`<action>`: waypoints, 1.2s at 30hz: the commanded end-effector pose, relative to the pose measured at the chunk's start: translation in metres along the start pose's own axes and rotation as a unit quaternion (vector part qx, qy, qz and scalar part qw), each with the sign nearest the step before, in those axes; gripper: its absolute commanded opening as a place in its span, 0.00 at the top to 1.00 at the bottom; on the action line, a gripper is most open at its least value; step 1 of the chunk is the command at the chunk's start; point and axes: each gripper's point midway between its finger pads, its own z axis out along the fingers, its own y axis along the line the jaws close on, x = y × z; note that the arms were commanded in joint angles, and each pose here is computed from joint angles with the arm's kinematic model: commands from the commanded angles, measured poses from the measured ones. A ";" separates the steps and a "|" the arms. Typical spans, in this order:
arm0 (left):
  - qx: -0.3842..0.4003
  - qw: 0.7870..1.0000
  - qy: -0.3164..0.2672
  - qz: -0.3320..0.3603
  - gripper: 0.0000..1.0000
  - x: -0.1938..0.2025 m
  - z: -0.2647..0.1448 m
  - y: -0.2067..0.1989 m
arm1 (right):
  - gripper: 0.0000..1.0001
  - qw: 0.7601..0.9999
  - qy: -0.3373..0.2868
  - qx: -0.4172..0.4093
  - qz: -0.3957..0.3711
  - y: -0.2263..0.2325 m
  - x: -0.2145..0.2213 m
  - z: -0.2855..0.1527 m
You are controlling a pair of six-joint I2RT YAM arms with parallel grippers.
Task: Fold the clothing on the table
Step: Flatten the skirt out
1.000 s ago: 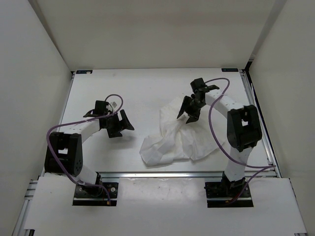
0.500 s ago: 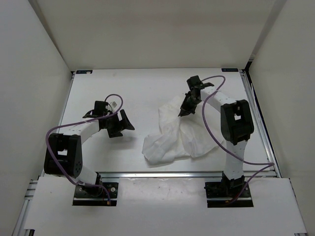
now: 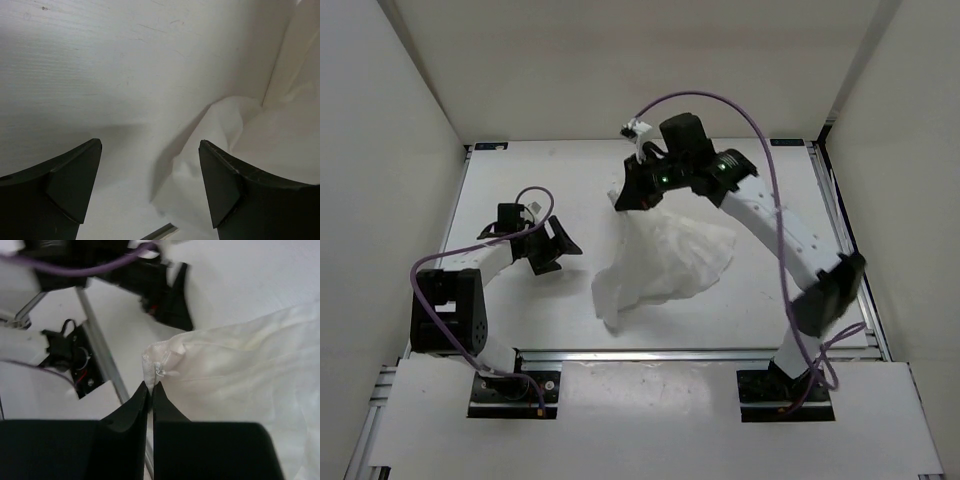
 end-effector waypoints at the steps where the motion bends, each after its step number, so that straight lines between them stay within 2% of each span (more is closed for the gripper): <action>1: 0.021 1.000 0.001 0.015 0.11 -0.006 0.005 -0.015 | 1.00 0.993 -0.022 -0.020 -0.114 0.071 0.012 -0.067; 3: 0.020 1.000 0.004 0.023 0.11 -0.008 0.008 -0.019 | 0.99 0.999 -0.013 -0.002 -0.048 0.052 0.039 -0.086; 4: 0.017 1.000 0.008 0.022 0.11 -0.006 0.010 -0.019 | 1.00 1.000 0.003 0.008 0.004 0.041 0.070 -0.090; 5: 0.016 0.999 0.017 0.026 0.11 -0.003 0.013 -0.021 | 1.00 0.994 0.009 0.058 0.089 -0.002 0.117 -0.104; 6: 0.018 0.999 0.019 0.027 0.11 -0.003 0.013 -0.023 | 1.00 0.984 0.039 0.093 0.148 -0.026 0.161 -0.098; 7: 0.010 0.999 0.023 0.030 0.11 0.002 0.015 -0.020 | 1.00 0.971 0.040 0.128 0.197 -0.044 0.193 -0.108; 8: 0.015 0.999 0.021 0.034 0.11 0.000 0.014 -0.023 | 1.00 0.960 0.020 0.165 0.224 -0.062 0.203 -0.125; 9: 0.006 0.999 0.024 0.026 0.11 0.003 0.015 -0.017 | 1.00 0.941 0.039 0.204 0.266 -0.075 0.240 -0.132; 10: 0.007 0.999 0.025 0.026 0.11 0.006 0.015 -0.016 | 1.00 0.923 0.060 0.223 0.308 -0.087 0.275 -0.137; 11: 0.009 0.999 0.027 0.023 0.11 0.009 0.015 -0.015 | 1.00 0.908 0.060 0.246 0.333 -0.097 0.290 -0.146; 13: 0.008 0.999 0.027 0.024 0.10 0.011 0.015 -0.015 | 1.00 0.887 0.102 0.251 0.373 -0.095 0.335 -0.147; 16: 0.011 0.999 0.042 0.028 0.11 0.017 0.018 -0.020 | 1.00 0.891 0.127 0.253 0.354 -0.093 0.331 -0.135; 21: 0.050 0.996 0.065 0.036 0.10 0.027 0.016 -0.050 | 1.00 0.875 0.208 0.254 0.355 -0.095 0.346 -0.116; 24: 0.118 0.988 0.091 0.035 0.09 0.041 0.002 -0.092 | 1.00 0.880 0.215 0.263 0.333 -0.102 0.336 -0.112; 27: 0.104 0.988 0.097 0.052 0.01 0.055 -0.011 -0.107 | 1.00 0.876 0.197 0.285 0.336 -0.124 0.323 -0.115; 29: 0.070 0.991 0.106 0.040 0.02 0.070 -0.014 -0.095 | 1.00 0.871 0.183 0.306 0.339 -0.143 0.312 -0.120; 31: 0.072 0.991 0.112 -0.016 0.02 0.076 -0.015 -0.086 | 1.00 0.866 0.184 0.323 0.335 -0.159 0.305 -0.122; 33: 0.094 0.984 0.132 -0.069 0.08 0.087 -0.016 -0.078 | 1.00 0.864 0.179 0.333 0.333 -0.172 0.296 -0.122; 36: 0.090 0.981 0.139 -0.101 0.11 0.096 -0.023 -0.074 | 1.00 0.863 0.182 0.336 0.329 -0.184 0.285 -0.116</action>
